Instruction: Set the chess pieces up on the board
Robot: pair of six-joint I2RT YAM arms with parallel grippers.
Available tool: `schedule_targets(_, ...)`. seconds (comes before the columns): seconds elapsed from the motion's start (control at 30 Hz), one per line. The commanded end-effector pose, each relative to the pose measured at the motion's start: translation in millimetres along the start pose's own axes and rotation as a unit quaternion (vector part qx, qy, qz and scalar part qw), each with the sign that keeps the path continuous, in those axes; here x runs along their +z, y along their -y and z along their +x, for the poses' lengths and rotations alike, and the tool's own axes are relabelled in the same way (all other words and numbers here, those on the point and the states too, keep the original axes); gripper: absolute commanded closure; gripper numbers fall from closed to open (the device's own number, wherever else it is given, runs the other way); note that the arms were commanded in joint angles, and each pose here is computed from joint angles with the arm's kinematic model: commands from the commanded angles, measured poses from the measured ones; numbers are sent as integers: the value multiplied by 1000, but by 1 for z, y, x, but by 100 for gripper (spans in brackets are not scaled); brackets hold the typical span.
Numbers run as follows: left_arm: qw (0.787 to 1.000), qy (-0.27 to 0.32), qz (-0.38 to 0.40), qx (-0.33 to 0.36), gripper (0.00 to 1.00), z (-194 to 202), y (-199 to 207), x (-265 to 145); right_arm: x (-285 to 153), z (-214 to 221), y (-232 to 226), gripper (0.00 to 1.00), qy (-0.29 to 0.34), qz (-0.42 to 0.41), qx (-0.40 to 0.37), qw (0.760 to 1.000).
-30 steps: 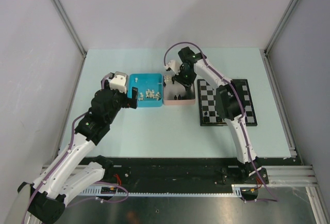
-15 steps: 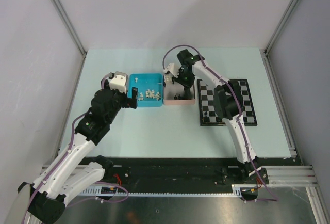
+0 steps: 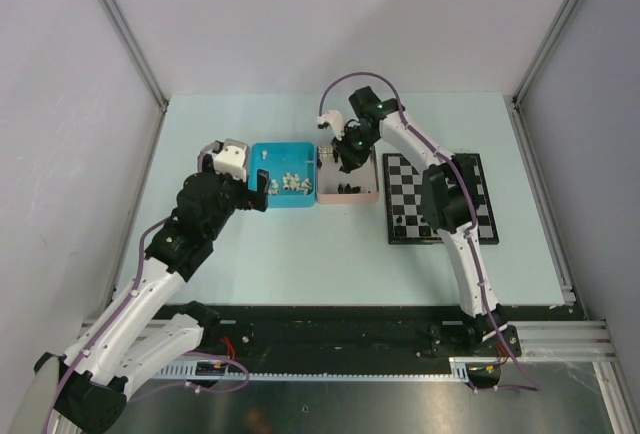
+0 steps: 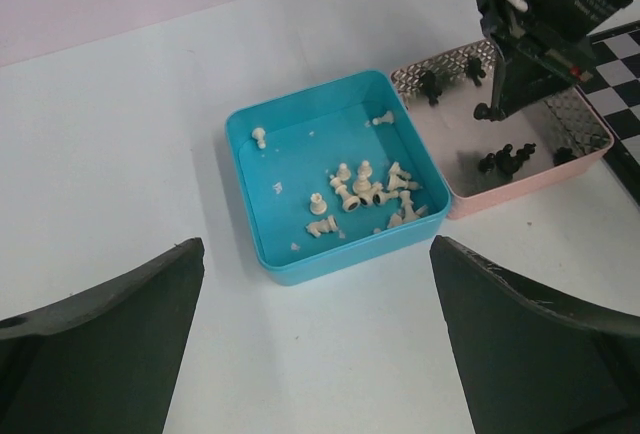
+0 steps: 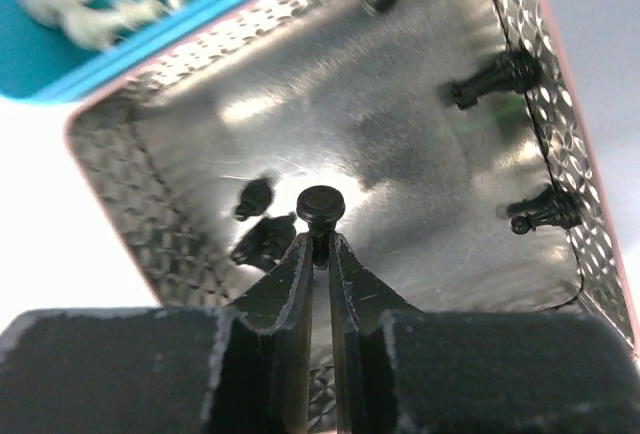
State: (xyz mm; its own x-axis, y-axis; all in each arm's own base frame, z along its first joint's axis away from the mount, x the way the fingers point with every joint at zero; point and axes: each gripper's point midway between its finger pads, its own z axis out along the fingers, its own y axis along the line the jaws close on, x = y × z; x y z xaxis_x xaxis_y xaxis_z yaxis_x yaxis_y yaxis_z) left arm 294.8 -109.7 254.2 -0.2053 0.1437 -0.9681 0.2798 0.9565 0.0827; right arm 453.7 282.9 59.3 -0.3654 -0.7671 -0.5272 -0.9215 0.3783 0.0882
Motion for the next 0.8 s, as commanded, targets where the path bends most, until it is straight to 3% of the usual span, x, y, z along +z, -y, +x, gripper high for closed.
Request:
schedule_targets(0.0, 999, 15, 28, -13, 0, -8, 9, 2, -56, -51, -26, 88, 104, -45, 17, 993)
schedule_targets(0.17, 989, -1, 111, -97, 0, -17, 46, 9, -77, -66, -33, 87, 140, -38, 3, 989)
schedule_targets(0.4, 954, -38, 174, -242, 0, -11, 82, 14, -90, -64, -46, 87, 152, -34, -12, 988)
schedule_targets(0.77, 916, -40, 219, -333, 1, 7, 104, 10, -105, -61, -63, 87, 143, -5, -50, 988)
